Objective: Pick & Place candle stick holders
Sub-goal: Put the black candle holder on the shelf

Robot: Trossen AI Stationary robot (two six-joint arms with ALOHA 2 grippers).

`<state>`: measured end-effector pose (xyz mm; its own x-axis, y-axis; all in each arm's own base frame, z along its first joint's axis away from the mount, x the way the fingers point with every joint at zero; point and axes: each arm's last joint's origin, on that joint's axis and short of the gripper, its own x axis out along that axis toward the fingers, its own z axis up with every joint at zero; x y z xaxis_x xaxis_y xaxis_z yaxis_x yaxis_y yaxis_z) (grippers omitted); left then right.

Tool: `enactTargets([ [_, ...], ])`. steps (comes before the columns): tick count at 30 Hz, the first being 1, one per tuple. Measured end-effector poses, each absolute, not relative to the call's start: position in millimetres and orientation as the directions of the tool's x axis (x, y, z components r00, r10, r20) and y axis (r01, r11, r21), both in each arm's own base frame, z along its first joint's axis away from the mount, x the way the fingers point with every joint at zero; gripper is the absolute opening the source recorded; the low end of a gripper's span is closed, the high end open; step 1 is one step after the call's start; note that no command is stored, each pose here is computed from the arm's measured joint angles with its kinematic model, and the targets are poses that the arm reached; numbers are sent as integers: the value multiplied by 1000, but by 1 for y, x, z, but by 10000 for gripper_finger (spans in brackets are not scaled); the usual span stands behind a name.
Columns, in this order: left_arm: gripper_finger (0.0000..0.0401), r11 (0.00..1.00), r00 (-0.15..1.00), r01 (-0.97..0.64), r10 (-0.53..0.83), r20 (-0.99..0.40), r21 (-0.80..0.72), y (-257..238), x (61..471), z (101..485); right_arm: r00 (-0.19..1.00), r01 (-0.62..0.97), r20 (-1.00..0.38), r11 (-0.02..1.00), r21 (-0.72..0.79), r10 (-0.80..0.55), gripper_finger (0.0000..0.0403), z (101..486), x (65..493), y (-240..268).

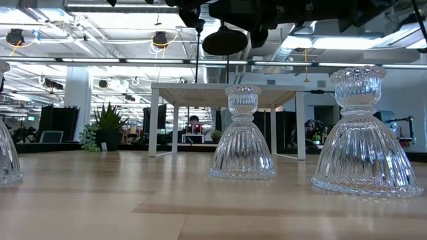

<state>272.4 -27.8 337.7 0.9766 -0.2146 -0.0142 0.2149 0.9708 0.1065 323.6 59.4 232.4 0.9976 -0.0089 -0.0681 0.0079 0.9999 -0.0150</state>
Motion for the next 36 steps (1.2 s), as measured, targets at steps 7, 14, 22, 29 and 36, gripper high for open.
enactTargets([
  [7, 36, 971, 977, 215, -214, -14, 106, -28, 272, 338, 998, 9, -68, 1000, -25, -10, 8, 233, 323, 59],
  [14, 39, 971, 977, 215, -215, -9, 106, -28, 271, 339, 998, 9, -67, 999, -39, -11, 5, 233, 323, 59],
  [22, 40, 971, 976, 215, -216, -4, 105, -26, 252, 351, 997, 7, -79, 999, -54, -11, 3, 235, 321, 59],
  [29, 39, 970, 973, 230, -227, -41, 83, -27, 230, 358, 995, 50, -78, 996, -81, -56, 2, 255, 307, 53],
  [36, 37, 950, 952, 301, -295, -78, 79, -42, 220, 358, 983, 148, -84, 979, -143, -161, 2, 281, 283, 42],
])
